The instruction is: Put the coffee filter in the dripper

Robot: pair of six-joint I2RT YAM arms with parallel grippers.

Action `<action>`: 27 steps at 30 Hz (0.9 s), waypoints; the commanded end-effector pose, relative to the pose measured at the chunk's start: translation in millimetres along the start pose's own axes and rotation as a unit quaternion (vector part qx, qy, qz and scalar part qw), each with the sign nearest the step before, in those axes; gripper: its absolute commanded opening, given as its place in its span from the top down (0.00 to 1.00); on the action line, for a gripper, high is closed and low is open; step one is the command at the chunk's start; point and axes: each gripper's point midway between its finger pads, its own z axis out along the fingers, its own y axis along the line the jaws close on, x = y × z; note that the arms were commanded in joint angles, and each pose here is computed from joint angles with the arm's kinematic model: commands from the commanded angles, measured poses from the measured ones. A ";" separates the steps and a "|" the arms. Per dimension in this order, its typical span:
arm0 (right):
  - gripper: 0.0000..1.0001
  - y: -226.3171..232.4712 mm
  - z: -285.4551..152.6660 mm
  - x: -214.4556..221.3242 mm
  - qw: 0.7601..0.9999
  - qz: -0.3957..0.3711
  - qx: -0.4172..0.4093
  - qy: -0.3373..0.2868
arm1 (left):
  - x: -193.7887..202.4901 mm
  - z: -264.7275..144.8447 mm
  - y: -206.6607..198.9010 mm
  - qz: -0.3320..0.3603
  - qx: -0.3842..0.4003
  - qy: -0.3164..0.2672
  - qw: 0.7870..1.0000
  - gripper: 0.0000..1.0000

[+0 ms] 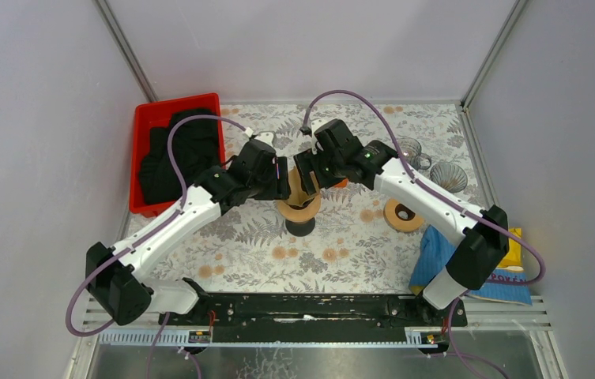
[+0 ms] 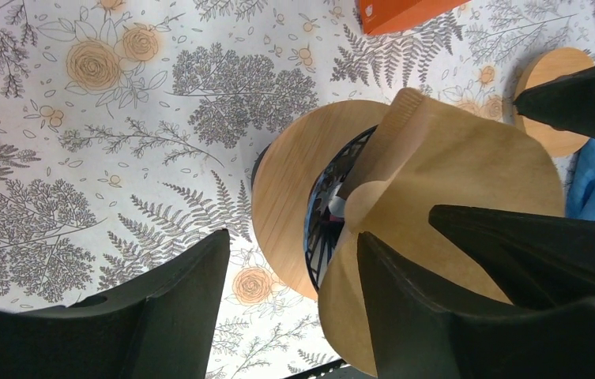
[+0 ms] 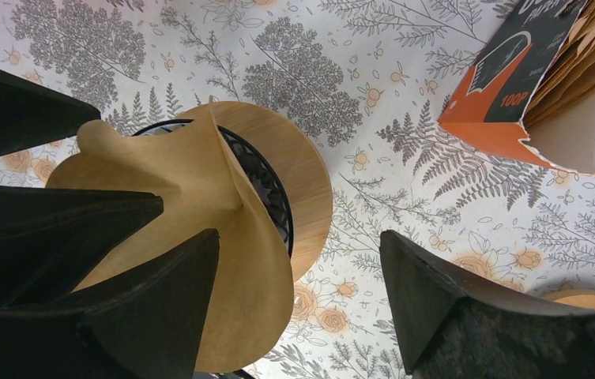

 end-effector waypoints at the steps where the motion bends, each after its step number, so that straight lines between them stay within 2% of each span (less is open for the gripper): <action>1: 0.18 9.4 -29.4 -36.3 0.997 -0.001 -0.025 -0.071 | -28.3 -16.2 -12.5 -0.006 0.026 -0.045 0.999 0.32; 11: 0.13 15.3 -50.1 -53.2 0.990 -0.012 -0.045 -0.130 | -38.5 -25.8 -13.5 -0.008 0.032 -0.067 0.997 0.27; 16: 0.09 9.3 -61.5 -47.0 0.983 -0.028 -0.044 -0.174 | -48.0 -37.8 -8.2 -0.010 0.034 -0.094 0.995 0.23; 22: 0.05 3.9 -74.8 -29.9 0.970 -0.035 -0.051 -0.235 | -58.5 -55.2 -0.8 -0.006 0.036 -0.133 0.990 0.14; 27: 0.01 2.8 -66.5 -0.4 0.962 -0.049 -0.072 -0.260 | -69.9 -74.1 7.4 -0.003 0.038 -0.176 0.984 0.03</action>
